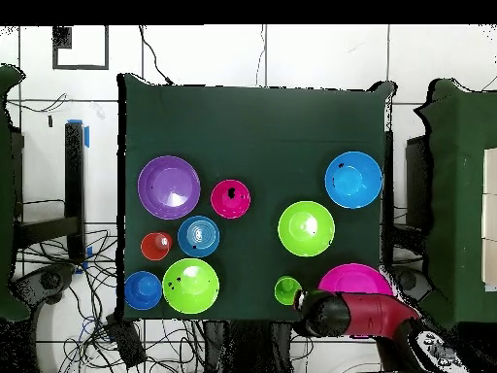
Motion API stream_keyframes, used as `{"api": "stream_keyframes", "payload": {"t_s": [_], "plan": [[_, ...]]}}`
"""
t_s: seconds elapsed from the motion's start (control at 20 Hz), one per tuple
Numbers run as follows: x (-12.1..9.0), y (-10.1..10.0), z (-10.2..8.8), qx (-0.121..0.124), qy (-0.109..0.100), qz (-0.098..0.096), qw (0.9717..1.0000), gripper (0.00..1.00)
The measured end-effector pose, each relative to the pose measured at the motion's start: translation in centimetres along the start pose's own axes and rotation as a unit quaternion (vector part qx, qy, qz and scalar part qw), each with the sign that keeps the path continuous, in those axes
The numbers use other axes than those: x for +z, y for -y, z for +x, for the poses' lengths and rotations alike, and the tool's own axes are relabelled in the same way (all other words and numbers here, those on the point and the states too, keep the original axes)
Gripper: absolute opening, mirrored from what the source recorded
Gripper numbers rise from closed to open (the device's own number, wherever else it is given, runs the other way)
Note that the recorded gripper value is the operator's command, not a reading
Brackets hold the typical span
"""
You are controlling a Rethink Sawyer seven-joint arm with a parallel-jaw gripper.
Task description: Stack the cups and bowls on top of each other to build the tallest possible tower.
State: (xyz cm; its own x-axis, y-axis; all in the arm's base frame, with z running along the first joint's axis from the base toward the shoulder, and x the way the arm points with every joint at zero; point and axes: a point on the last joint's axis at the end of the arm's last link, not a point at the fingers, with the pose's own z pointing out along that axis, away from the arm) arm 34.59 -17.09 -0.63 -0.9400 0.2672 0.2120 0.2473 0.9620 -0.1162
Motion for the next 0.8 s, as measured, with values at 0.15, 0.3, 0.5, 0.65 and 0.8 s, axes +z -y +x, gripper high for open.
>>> {"api": "stream_keyframes", "payload": {"t_s": [0.15,0.3,0.5,0.65,0.8], "plan": [[-0.9,0.5,-0.6,0.003,0.012,0.007,0.9999,1.00],[-2.0,1.1,-1.2,0.006,0.025,0.014,0.9996,1.00],[-4.0,2.1,-2.2,0.013,0.045,0.027,0.9985,1.00],[-4.9,2.5,-2.5,0.016,0.052,0.034,0.9979,1.00],[-5.4,2.6,-2.7,0.017,0.055,0.037,0.9977,1.00]]}}
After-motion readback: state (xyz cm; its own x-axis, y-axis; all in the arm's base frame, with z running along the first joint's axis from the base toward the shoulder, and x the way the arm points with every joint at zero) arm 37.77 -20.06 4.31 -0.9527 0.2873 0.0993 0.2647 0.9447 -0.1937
